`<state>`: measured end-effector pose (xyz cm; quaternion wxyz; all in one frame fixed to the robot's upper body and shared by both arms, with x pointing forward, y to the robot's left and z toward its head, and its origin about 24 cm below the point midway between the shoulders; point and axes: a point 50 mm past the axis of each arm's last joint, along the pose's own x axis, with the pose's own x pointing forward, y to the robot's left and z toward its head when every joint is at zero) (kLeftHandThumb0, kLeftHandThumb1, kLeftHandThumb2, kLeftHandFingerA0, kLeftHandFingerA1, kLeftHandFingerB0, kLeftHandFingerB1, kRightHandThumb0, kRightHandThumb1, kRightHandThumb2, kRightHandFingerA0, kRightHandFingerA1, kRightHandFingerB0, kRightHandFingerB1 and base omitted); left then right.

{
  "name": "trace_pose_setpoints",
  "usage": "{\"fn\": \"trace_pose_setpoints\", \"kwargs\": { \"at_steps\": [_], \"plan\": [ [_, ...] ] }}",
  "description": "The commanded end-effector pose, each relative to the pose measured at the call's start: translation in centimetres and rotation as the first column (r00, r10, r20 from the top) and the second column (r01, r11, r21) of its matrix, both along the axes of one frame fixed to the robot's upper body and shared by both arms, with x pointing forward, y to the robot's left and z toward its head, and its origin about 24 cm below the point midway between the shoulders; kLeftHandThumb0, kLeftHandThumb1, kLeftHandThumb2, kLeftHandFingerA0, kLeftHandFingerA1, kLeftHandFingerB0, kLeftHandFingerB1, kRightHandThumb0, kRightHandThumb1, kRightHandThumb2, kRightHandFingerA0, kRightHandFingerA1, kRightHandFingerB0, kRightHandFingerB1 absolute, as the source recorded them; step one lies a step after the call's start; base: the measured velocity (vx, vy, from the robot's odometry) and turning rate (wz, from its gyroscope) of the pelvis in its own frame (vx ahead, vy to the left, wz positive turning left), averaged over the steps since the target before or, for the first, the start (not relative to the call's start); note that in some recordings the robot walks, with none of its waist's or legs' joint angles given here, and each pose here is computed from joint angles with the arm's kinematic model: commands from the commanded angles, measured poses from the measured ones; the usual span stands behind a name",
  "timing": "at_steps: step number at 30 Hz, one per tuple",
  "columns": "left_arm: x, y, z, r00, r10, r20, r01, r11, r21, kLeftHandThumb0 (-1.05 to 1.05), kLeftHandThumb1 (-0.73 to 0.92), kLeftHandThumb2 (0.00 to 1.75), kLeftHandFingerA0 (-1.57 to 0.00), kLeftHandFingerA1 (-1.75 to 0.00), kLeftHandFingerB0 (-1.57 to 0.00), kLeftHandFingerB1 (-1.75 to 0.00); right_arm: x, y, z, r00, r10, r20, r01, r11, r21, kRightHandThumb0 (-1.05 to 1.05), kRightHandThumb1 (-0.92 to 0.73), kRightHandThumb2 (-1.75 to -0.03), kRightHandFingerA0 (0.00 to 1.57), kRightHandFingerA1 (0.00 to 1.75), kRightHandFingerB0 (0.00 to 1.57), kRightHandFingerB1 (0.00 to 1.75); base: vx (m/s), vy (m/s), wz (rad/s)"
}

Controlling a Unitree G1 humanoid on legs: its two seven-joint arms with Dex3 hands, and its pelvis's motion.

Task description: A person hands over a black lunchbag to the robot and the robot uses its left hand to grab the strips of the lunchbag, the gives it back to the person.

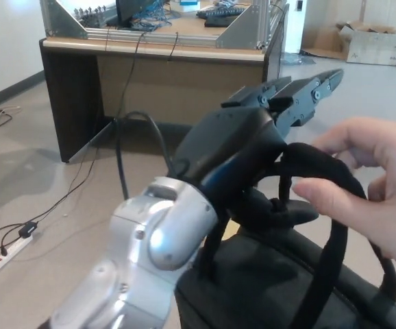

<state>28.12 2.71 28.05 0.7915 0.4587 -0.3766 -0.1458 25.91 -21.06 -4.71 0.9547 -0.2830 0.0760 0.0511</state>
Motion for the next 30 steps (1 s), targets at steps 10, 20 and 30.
{"fn": "trace_pose_setpoints", "kwargs": {
  "at_steps": [10, 20, 30],
  "plan": [
    [2.2, -2.8, 0.4, 0.952, 0.002, 0.305, 0.141, 0.884, -0.445, -0.27, 0.64, 0.55, -0.79, -1.75, -0.63, -1.75, 0.3, 0.0, 0.3, 1.0, -0.007, 0.015, 0.007, 1.0, 0.011, -0.5, -0.65, -0.59, 0.55, 0.45, 0.47, 0.4, 0.0, 0.0, 0.0],
    [1.7, -2.1, 0.5, 0.934, 0.002, 0.356, 0.183, 0.855, -0.485, -0.22, 0.63, 0.55, -0.8, -1.75, -0.58, -1.75, -0.2, -0.1, -0.1, 1.0, -0.008, -0.01, 0.009, 0.999, 0.035, -0.48, -0.5, -0.91, 0.52, 0.61, 0.35, 0.52, 0.0, 0.0, 0.0],
    [1.8, -0.4, 1.1, 0.918, 0.055, 0.393, 0.185, 0.817, -0.546, -0.23, 0.63, 0.56, -0.85, -1.75, -0.62, -1.72, -0.5, -0.1, -0.4, 1.0, -0.005, -0.017, 0.006, 1.0, 0.024, -0.49, -0.64, -0.58, 0.58, 0.46, 0.52, 0.42, 0.0, 0.0, 0.0]
  ]
}}
